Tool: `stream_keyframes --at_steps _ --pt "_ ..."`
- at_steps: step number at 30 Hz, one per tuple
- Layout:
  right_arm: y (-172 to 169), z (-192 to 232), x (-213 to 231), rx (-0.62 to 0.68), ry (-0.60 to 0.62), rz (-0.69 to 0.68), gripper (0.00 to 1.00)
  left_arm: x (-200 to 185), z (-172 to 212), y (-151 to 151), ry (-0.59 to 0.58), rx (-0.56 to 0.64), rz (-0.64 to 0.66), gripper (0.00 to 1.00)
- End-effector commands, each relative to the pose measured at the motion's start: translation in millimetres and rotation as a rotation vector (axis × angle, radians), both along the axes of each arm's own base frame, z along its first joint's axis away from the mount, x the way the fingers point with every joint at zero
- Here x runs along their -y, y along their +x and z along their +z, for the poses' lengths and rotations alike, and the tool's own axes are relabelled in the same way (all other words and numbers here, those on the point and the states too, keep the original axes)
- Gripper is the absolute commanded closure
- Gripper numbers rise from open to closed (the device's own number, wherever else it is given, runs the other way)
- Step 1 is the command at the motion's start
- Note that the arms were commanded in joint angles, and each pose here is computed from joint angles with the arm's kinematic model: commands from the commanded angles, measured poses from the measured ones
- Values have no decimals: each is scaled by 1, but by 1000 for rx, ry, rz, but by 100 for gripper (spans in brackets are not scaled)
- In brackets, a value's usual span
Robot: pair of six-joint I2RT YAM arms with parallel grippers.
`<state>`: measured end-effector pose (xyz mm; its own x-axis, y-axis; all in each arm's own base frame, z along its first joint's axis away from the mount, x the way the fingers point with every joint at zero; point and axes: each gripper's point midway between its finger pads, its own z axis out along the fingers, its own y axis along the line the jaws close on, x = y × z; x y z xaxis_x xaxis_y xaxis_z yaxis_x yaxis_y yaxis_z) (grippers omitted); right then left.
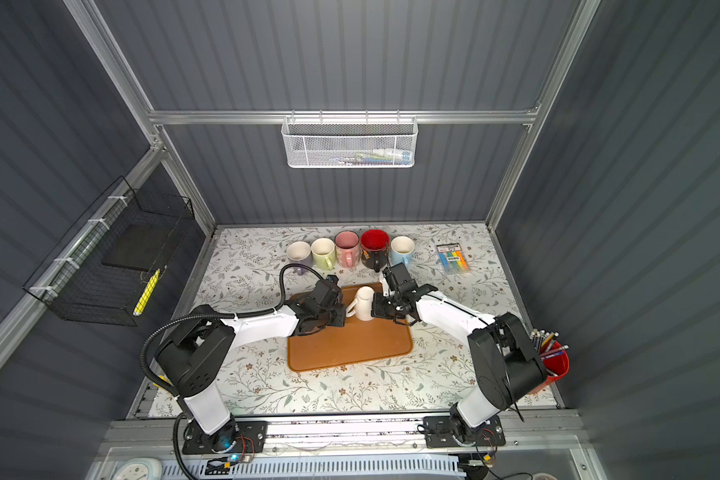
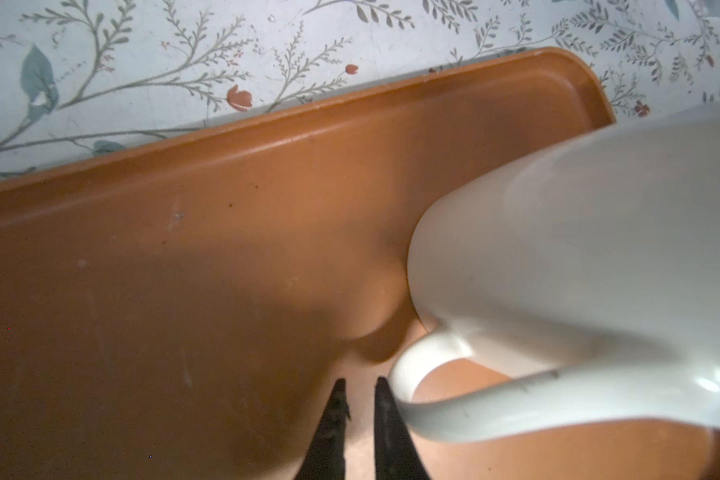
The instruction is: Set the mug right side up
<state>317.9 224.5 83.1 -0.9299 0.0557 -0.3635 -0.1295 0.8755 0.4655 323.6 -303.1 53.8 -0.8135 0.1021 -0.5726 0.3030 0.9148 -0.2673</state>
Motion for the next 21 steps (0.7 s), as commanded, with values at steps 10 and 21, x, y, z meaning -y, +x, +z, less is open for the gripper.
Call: stream_keyframes --at_steps 10,21 --pt "3 5 -1 14 18 -4 98 5 28 16 17 72 12 83" --pt "6 5 -3 15 23 -2 97 23 13 2 -63 19 -8 84"
